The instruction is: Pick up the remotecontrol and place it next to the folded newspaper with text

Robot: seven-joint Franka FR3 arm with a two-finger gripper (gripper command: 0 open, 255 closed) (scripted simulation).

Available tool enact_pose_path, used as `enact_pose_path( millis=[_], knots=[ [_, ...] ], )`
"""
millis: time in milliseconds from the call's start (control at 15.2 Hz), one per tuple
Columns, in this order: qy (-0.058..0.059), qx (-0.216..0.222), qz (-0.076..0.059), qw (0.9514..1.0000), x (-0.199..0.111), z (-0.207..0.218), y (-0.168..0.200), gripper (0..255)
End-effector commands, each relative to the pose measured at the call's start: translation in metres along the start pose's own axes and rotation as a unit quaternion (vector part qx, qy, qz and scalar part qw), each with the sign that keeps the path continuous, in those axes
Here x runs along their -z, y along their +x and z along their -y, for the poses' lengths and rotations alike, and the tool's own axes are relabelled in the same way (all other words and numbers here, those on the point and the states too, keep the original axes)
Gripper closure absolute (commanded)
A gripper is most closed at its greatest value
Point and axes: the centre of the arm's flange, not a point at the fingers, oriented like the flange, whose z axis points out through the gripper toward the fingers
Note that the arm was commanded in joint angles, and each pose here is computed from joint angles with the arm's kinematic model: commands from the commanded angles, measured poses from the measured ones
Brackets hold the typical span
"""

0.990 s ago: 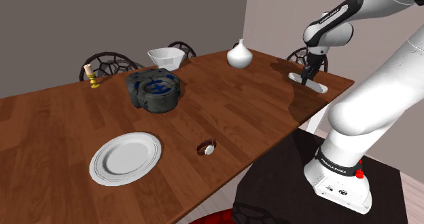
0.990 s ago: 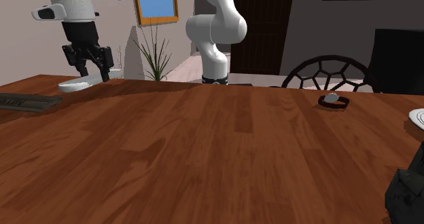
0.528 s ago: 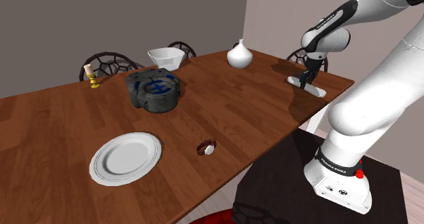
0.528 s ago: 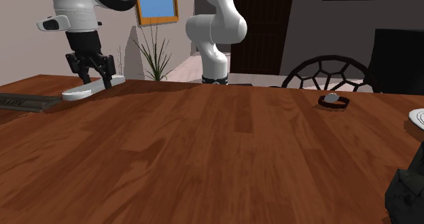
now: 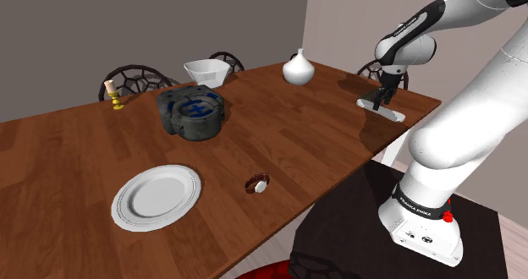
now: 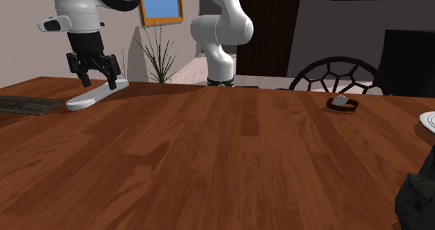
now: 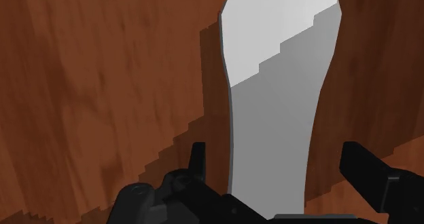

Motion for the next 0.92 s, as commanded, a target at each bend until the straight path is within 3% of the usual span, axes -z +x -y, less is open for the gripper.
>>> enact_pose_path(
  millis=[0,66,330,858],
  knots=[
    [0.0,0.0,0.0,1.0,0.0,0.0,0.0,0],
    [0.0,0.0,0.0,1.0,0.0,0.0,0.0,0],
    [0.0,0.0,0.0,1.0,0.05,0.0,0.0,0],
    [0.0,0.0,0.0,1.0,0.05,0.0,0.0,0]
  ],
)
